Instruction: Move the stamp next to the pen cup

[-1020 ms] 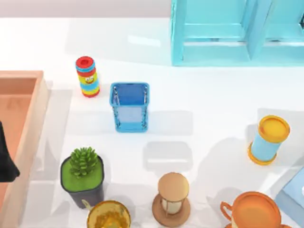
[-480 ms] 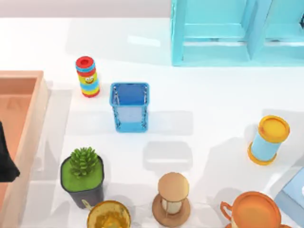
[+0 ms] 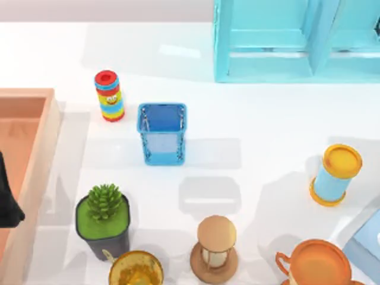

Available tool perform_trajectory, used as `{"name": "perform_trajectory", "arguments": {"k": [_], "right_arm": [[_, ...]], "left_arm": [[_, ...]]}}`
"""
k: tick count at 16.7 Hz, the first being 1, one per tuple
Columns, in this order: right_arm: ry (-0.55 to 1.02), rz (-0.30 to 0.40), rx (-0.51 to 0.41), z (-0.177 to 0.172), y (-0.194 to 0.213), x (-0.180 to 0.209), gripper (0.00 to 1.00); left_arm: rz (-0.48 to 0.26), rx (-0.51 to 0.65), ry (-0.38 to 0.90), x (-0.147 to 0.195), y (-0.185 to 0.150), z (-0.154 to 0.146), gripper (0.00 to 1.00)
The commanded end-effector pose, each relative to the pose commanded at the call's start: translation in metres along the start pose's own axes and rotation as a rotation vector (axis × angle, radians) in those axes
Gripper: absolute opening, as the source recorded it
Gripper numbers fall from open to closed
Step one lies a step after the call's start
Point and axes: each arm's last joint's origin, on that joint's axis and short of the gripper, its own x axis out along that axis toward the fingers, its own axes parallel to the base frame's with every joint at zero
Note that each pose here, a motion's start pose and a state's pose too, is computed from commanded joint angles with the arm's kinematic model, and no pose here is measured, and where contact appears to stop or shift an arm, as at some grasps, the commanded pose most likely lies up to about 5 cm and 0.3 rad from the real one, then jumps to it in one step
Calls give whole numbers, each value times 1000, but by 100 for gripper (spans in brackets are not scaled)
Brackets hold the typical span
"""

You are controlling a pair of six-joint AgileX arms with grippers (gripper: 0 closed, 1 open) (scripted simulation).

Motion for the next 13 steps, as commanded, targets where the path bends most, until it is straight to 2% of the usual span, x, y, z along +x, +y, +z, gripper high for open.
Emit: {"name": "perform_trajectory", "arguments": {"k": [1, 2, 11, 13], "right_arm": [[0, 0, 0, 0, 0, 0, 2], [0, 0, 0, 0, 0, 0, 0], [-2, -1, 0, 0, 1, -1, 0], [-4, -2, -1, 6, 12, -11, 0]], "left_arm": [[0, 0, 0, 0, 0, 0, 100], [0, 0, 0, 0, 0, 0, 100], [0, 0, 0, 0, 0, 0, 100], [0, 0, 0, 0, 0, 0, 100]]}}
